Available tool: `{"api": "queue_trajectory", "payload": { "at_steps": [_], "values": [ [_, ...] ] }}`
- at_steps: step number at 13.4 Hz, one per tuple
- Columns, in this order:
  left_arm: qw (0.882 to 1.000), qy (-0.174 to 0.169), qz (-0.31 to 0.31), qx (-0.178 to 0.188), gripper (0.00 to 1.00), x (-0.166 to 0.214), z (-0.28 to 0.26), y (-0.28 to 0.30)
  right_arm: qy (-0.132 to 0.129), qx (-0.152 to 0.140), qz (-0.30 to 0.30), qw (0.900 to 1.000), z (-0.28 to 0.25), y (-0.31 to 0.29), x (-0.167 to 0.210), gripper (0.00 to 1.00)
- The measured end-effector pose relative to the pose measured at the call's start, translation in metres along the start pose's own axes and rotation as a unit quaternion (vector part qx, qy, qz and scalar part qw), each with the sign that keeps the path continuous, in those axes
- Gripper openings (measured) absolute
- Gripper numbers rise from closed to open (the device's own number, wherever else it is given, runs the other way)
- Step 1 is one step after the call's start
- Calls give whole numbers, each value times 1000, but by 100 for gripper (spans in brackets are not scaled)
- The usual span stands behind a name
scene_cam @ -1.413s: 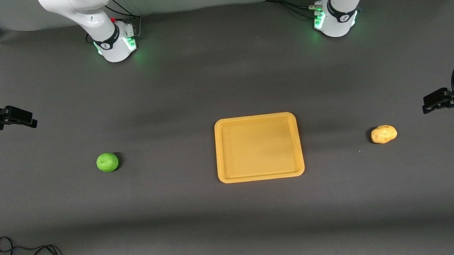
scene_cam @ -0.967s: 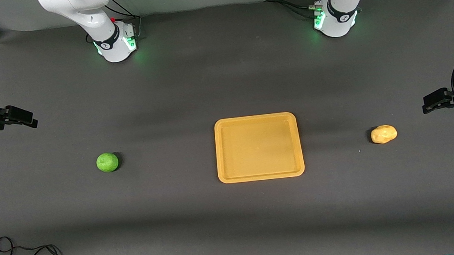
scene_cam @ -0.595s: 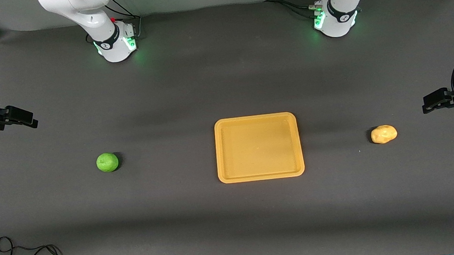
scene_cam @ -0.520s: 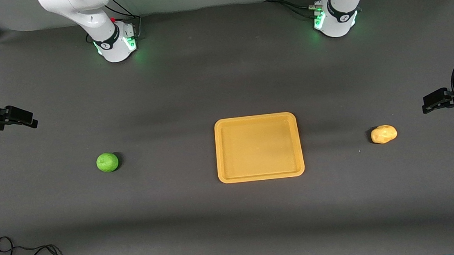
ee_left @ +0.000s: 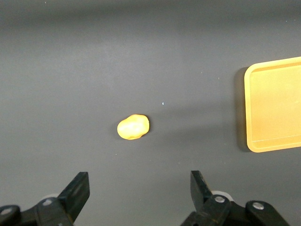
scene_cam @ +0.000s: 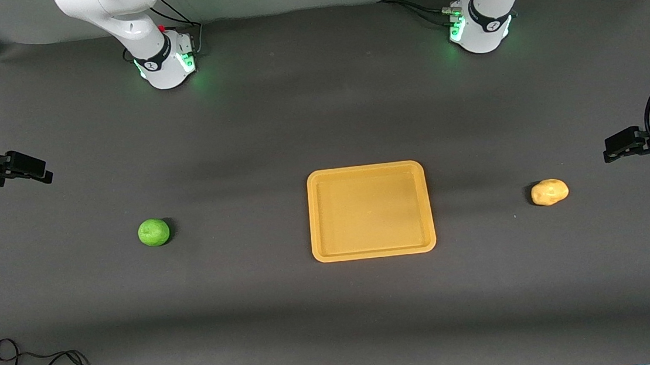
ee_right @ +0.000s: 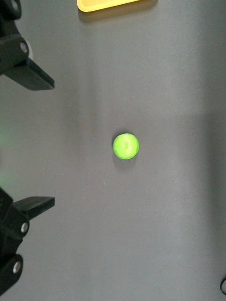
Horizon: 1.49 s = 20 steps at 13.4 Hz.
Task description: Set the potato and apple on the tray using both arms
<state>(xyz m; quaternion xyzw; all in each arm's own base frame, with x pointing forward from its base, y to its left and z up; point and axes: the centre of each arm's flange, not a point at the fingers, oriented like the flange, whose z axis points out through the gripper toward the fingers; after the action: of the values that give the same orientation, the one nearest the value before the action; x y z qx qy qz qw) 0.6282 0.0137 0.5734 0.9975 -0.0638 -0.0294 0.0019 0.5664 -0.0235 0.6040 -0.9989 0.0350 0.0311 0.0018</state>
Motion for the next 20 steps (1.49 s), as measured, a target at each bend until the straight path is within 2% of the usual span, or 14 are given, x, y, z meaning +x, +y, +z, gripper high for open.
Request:
{"api": "queue_trajectory", "payload": {
  "at_steps": [3,8,14,16,20],
  "values": [
    [1000,-12,-1,2,96,13,25,-2,1,0,0,1000,-1,0,0,100],
    [1000,-3,26,14,96,52,98,-22,2,0,0,1000,-2,0,0,100],
    [999,23,36,25,95,69,191,-33,1,0,0,1000,-1,0,0,100],
    [999,29,41,18,95,74,222,-32,1,0,0,1000,-1,0,0,100],
    [997,59,38,18,94,70,287,-35,0,0,0,1000,0,0,0,100]
  ]
}}
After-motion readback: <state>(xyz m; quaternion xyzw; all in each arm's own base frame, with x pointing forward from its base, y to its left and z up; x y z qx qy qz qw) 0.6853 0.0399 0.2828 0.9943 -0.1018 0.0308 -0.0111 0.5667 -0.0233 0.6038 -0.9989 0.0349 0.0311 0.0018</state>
